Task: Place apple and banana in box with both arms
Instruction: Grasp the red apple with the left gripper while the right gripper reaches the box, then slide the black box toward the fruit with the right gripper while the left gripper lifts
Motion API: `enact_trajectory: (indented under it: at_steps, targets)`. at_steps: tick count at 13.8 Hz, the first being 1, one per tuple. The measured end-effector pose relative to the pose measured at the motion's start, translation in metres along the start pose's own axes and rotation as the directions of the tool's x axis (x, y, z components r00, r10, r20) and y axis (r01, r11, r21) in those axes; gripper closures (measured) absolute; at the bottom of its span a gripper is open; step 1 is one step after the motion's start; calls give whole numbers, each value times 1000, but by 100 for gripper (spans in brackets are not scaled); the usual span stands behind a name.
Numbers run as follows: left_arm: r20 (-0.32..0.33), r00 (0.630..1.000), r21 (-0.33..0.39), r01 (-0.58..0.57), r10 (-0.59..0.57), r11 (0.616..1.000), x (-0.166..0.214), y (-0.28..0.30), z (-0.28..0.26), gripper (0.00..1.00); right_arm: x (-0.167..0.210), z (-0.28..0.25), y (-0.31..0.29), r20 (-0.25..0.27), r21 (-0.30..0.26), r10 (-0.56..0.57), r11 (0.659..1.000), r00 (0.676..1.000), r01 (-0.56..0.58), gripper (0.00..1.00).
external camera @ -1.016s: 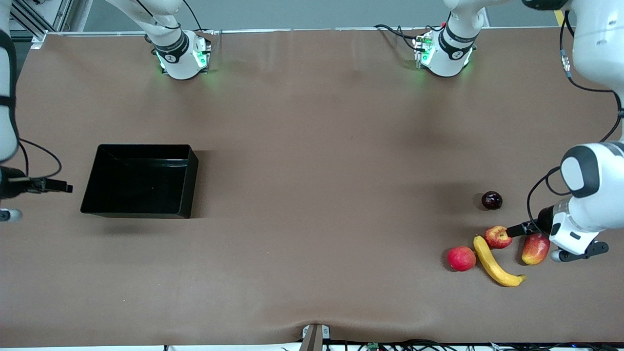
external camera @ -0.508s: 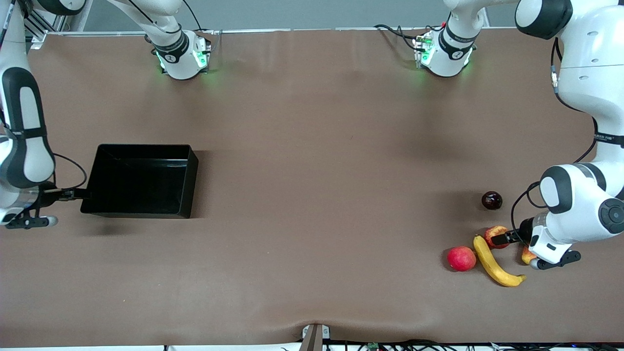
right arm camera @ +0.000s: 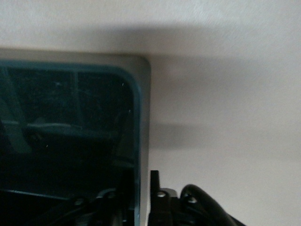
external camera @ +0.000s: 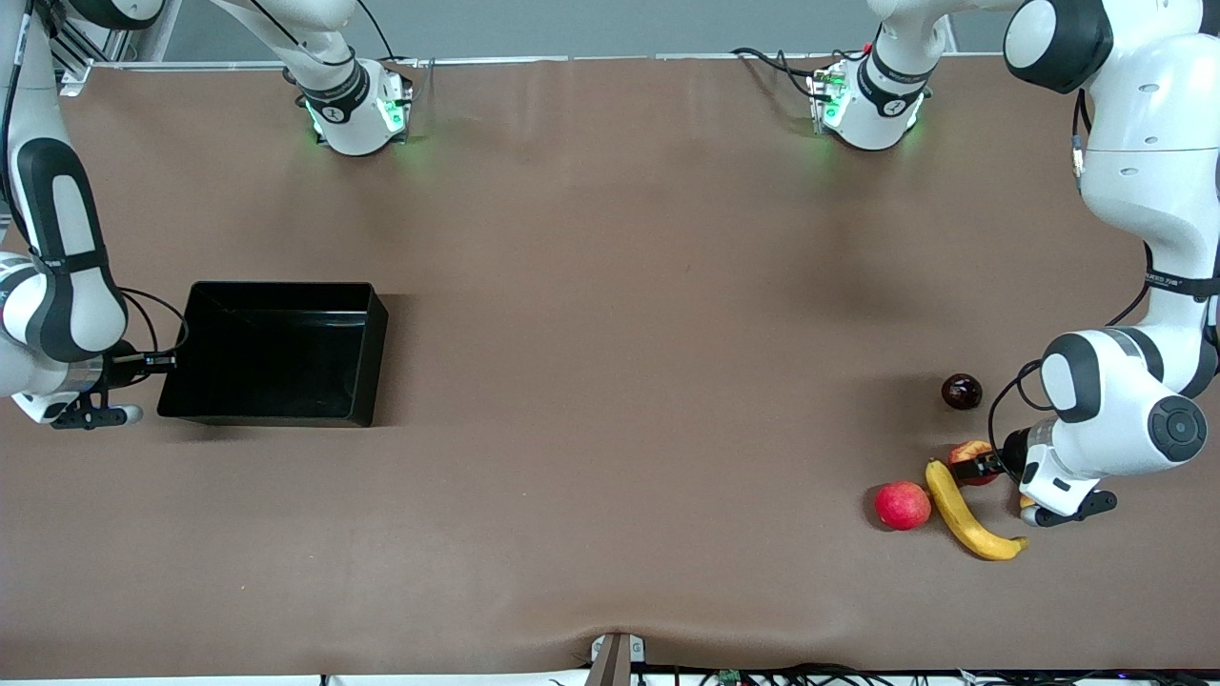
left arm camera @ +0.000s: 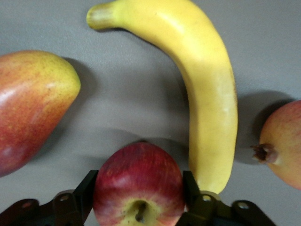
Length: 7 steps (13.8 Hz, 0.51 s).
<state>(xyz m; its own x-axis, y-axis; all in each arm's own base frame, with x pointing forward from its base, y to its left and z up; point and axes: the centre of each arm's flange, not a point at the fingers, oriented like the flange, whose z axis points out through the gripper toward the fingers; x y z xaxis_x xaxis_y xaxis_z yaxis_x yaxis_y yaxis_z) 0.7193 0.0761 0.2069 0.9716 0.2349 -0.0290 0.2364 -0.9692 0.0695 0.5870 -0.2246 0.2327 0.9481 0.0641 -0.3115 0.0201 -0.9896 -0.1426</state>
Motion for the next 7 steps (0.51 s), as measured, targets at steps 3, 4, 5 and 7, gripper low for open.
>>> enact_trajectory:
  at_steps: [3,4,5,7]
  targets:
    - [-23,1000,-2,-3,3,1000,6,2,-15,30,0,-8,-4,7,8,-6,1000,1000,6,94]
    - [-21,1000,-2,-4,4,1000,6,3,-21,30,1,-16,-6,12,12,-7,1000,1000,7,94]
    - [-14,1000,1,-8,8,1000,5,4,-30,30,2,-27,-10,22,23,-6,1000,1000,6,94]
    - [-3,999,36,-50,50,998,2,13,-58,30,6,-59,-37,62,88,12,996,998,-17,94]
